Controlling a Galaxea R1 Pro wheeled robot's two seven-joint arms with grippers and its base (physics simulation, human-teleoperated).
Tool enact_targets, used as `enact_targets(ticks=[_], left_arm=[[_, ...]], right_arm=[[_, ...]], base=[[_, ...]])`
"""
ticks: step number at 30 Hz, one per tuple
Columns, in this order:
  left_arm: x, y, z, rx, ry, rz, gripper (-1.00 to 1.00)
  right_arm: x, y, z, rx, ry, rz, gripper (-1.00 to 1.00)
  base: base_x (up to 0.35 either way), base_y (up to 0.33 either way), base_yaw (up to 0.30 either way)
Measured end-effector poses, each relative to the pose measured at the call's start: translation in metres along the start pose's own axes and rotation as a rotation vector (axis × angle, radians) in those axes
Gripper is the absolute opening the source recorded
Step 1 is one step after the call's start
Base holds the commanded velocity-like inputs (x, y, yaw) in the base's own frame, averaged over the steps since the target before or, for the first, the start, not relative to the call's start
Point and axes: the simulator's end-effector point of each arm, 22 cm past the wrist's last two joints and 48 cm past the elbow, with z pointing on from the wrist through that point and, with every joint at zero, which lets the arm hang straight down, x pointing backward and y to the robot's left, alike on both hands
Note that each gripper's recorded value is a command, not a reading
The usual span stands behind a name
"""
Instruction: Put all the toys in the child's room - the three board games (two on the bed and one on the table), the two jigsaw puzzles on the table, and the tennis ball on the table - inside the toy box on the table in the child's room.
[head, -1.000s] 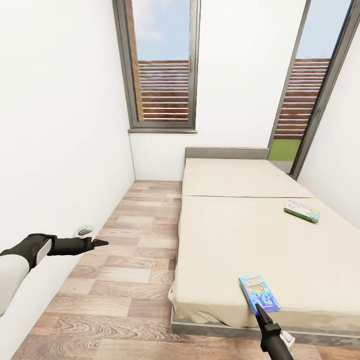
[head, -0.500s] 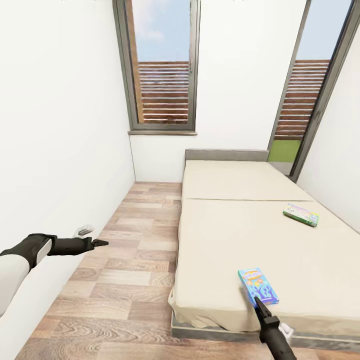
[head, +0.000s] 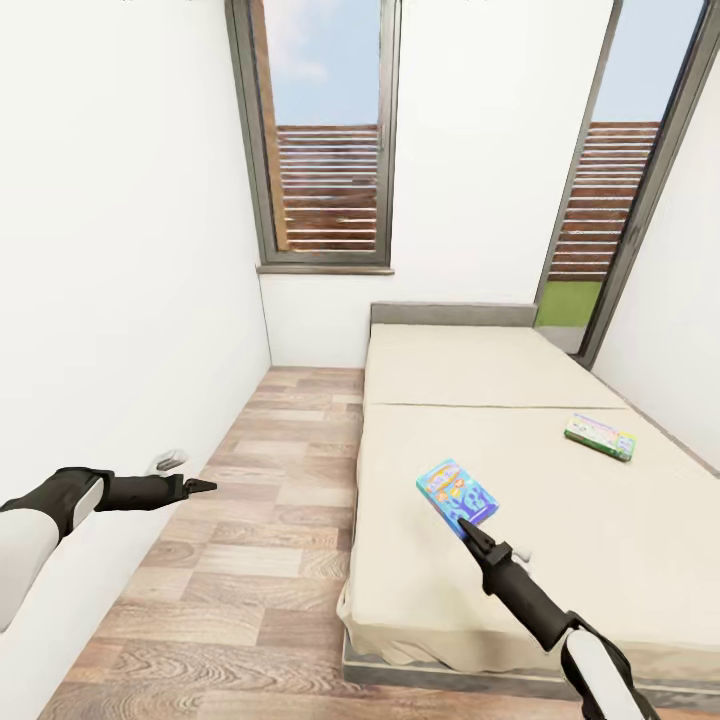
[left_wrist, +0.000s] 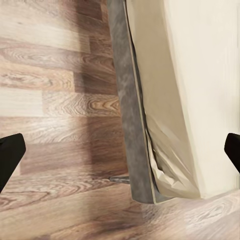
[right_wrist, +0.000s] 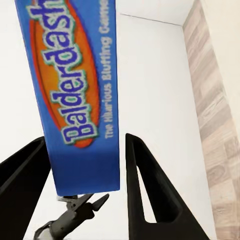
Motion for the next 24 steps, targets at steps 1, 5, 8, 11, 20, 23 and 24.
enact_targets(ticks=[1,5,8,11,20,23,24], left_arm=[[-0.001,-0.001,-0.001,0.0,0.0,0.0,1.0],[-0.007,-0.005,-0.006,0.0,0.0,0.0,1.0],[-0.011,-0.008,-0.009,0.0,-0.001,0.001,1.0],[-0.015,-0.011,-0.012,0.0,-0.001,0.001,1.0],[-0.026,-0.019,-0.023,-0.001,-0.001,0.001,1.0],[-0.03,-0.022,-0.026,-0.001,0.0,0.001,1.0],[-0.031,-0.023,-0.027,0.0,0.0,0.0,1.0]], right_arm=[[-0.001,0.003,0.0,0.005,0.005,-0.01,-1.0],[0.001,0.012,0.001,0.015,0.039,-0.014,-1.0],[0.009,0.022,0.002,0.005,0.077,0.004,-1.0],[0.01,0.035,0.003,-0.012,0.085,0.007,-1.0],[0.027,0.059,0.013,-0.027,0.132,0.0,-1.0],[0.027,0.066,0.014,-0.031,0.136,-0.001,-1.0],[0.026,0.068,0.014,-0.031,0.136,-0.001,-1.0]], base=[[0.0,0.0,0.0],[0.0,0.0,0.0],[0.0,0.0,0.0],[0.0,0.0,0.0],[0.0,0.0,0.0],[0.0,0.0,0.0],[0.0,0.0,0.0]])
